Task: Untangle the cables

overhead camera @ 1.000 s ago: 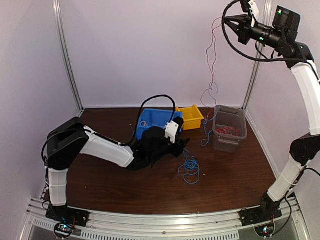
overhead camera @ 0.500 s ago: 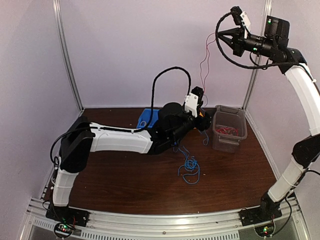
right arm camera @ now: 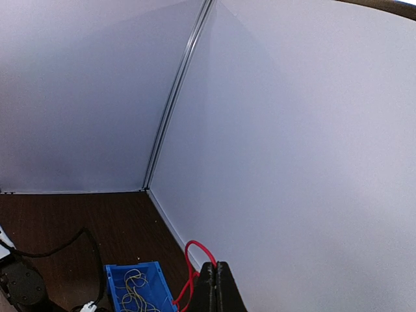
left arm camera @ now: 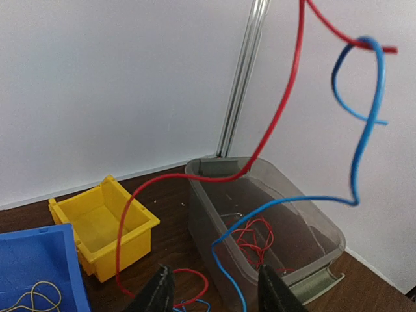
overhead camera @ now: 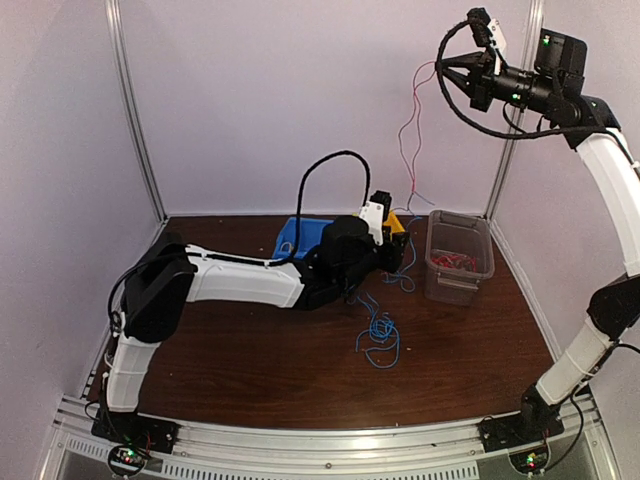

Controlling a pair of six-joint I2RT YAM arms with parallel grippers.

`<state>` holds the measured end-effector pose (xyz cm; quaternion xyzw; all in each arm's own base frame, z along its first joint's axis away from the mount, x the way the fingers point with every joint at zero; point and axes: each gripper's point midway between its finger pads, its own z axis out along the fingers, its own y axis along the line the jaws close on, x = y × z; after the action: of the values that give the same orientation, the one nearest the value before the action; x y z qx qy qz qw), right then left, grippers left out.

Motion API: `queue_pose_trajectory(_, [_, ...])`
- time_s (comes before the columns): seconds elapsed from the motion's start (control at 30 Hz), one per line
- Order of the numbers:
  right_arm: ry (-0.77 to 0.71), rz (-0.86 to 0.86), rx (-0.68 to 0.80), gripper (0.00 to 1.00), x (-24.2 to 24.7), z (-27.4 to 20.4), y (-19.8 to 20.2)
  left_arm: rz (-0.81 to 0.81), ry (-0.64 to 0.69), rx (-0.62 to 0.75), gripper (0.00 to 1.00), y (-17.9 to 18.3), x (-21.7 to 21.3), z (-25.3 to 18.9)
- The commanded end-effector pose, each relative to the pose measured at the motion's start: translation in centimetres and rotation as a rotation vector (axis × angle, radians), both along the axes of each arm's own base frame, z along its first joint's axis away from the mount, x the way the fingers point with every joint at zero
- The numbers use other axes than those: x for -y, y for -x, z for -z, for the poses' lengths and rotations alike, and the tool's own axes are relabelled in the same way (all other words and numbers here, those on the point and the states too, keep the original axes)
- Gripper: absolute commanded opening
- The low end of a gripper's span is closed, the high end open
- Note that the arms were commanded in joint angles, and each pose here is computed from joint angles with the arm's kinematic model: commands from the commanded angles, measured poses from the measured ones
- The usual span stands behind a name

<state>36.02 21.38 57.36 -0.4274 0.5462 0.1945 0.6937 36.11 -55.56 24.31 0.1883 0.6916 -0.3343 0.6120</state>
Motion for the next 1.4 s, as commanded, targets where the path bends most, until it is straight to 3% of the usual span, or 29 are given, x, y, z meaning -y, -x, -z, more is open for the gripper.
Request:
queue_pose_trajectory(0.0, [-0.018, -0.037, 0.023, 0.00, -0.4, -1.1, 1.5, -0.025, 0.093, 0.001, 0.55, 0.8, -1.9, -2.1])
queue_pose_trajectory(0.1, [-0.015, -0.040, 0.015, 0.00, -0.6, -0.6, 1.4, 0.046, 0.117, 0.056, 0.59, 1.6, -1.1, -3.6])
queue_pose_trajectory(0.23, [-0.016, -0.043, 0.008, 0.00, -0.8, -0.3, 1.4, 0.194, 0.148, 0.117, 0.56, 3.6, 0.7, -5.2])
queue_pose_trajectory(0.43, [-0.011, -0.054, -0.006, 0.00, -1.3, 0.3, 1.6, 0.165, 0.200, 0.143, 0.64, 3.2, 0.4, -6.9])
queue_pose_trajectory(0.63, [-0.005, -0.058, -0.017, 0.00, -1.7, 1.0, 1.5, 0.088, 0.231, 0.105, 0.59, 2.0, -0.3, -7.5])
queue_pose_trajectory(0.7, [-0.004, -0.060, -0.018, 0.00, -1.8, 1.1, 1.6, 0.038, 0.239, 0.073, 0.54, 1.2, -1.0, -7.1])
queue_pose_trajectory(0.87, [-0.003, -0.065, -0.027, 0.00, -2.0, 1.5, 1.5, -0.011, 0.245, 0.052, 0.32, 0.2, -1.9, -7.0])
queue_pose_trajectory(1.0, [-0.008, -0.062, -0.020, 0.00, -2.0, 1.2, 1.5, -0.031, 0.230, 0.057, 0.00, 0.1, -2.2, -6.6])
queue_pose_trajectory(1.2, [-0.038, 0.109, 0.062, 0.00, 0.5, -1.3, -1.1, -0.020, 0.194, 0.028, 0.00, 0.7, -2.9, -4.7])
queue_pose_trajectory(1.37, [-0.173, 0.348, 0.157, 0.00, 6.1, -5.6, -4.8, -0.030, 0.100, -0.061, 0.00, 1.9, -5.2, 0.7])
